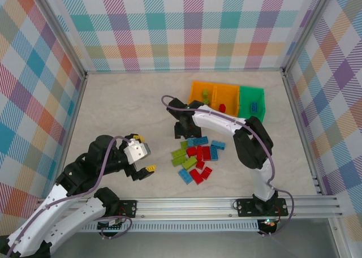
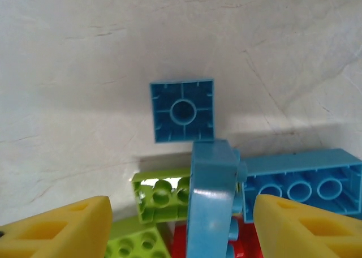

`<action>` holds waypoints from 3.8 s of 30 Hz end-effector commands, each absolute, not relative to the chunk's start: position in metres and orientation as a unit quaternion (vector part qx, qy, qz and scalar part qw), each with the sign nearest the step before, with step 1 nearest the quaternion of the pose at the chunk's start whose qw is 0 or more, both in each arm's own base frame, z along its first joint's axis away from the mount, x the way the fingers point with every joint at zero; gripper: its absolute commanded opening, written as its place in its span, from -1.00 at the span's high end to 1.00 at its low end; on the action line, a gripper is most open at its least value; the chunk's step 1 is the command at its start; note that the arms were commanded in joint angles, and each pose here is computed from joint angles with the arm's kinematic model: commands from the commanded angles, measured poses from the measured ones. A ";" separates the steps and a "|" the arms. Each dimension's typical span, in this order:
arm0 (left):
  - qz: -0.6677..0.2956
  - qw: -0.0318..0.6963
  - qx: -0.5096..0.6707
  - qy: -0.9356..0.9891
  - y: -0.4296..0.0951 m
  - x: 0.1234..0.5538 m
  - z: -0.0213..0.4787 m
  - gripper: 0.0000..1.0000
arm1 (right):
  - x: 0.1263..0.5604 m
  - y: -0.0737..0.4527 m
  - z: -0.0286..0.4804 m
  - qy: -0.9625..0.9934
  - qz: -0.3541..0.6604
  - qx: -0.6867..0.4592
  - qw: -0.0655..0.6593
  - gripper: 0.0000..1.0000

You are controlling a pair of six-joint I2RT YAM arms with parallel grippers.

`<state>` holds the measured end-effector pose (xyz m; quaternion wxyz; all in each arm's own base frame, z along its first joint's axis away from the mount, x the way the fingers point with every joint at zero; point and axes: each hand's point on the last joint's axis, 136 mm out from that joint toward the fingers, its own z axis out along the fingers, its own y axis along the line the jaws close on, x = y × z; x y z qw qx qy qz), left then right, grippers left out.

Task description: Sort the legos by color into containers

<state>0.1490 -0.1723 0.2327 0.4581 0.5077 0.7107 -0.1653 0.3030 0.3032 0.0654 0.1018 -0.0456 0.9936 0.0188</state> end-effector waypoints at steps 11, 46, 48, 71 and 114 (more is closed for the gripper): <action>-0.187 0.470 0.516 0.691 -0.182 0.146 0.234 -1.00 | 0.302 0.283 0.058 0.994 -0.034 -0.046 0.098 0.40; -0.182 0.299 -0.289 0.891 -0.027 0.262 0.171 -0.97 | 0.293 0.377 0.150 0.959 0.180 -0.164 0.143 -0.49; -0.223 0.246 -0.364 0.870 -0.023 0.271 0.142 -0.88 | 0.290 0.369 0.156 0.959 0.178 -0.165 0.149 -0.57; -0.070 0.069 -0.585 0.805 0.017 0.268 0.024 -0.53 | 0.258 0.315 0.178 0.959 0.169 -0.148 0.176 -0.87; -0.368 0.377 0.077 0.847 -0.559 0.449 0.186 0.29 | 0.198 0.076 0.220 0.899 0.145 0.211 0.355 -0.94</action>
